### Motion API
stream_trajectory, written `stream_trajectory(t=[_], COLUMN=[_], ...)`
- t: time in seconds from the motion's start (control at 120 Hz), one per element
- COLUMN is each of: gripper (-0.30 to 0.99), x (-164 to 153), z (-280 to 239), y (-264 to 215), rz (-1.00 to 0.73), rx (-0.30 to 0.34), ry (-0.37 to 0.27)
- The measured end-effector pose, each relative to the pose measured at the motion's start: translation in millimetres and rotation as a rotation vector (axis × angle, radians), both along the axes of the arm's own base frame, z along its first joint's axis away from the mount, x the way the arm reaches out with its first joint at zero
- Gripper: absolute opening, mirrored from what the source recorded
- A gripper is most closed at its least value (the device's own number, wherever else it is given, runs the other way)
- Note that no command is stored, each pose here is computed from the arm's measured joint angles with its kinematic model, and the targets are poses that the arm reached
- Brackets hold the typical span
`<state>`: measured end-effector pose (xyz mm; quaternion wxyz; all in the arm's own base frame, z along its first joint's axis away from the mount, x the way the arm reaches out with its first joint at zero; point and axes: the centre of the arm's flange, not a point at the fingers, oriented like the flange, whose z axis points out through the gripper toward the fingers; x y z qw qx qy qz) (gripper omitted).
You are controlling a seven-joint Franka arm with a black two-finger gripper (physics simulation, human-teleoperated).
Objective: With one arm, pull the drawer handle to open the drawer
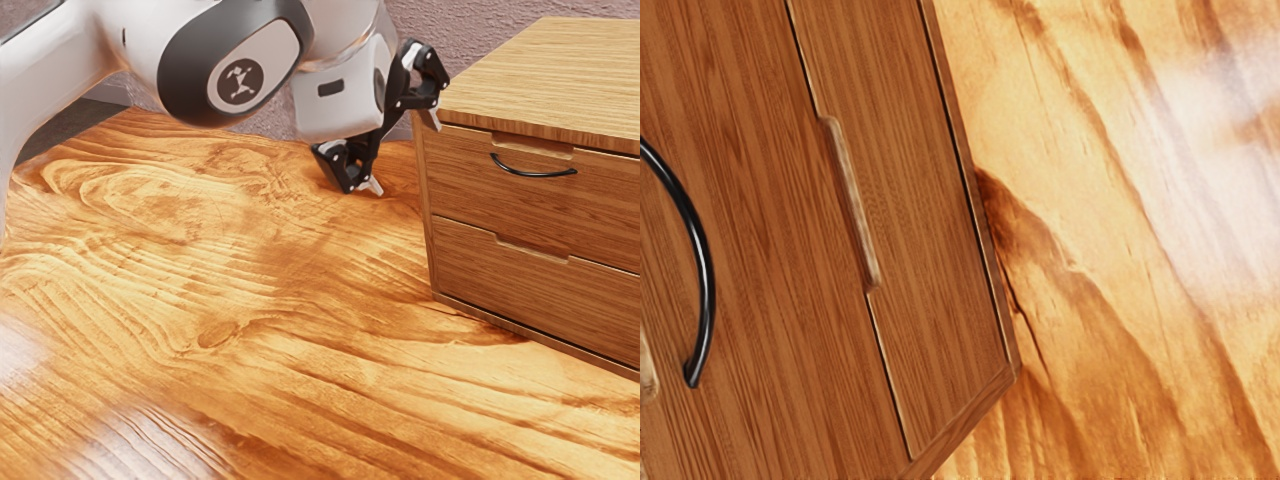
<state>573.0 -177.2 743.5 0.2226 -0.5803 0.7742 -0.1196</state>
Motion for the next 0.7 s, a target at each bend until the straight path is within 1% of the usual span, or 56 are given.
stream_trajectory(t=[0.217, 0.317, 0.433, 0.592, 0.7], gripper=[0.67, 0.67, 0.67, 0.67, 0.67], x=[5.0, 3.3, -6.3, -23.0, -23.3], z=[-1.5, -6.0, -9.2, -2.3, 0.9], y=[4.2, 7.5, 13.5, -22.2, -32.3], rz=[-0.009, -0.029, -0.046, -0.119, -0.146], rx=[0.025, 0.008, -0.001, 0.009, 0.004], ry=[-0.014, 0.002, 0.020, 0.001, -0.033])
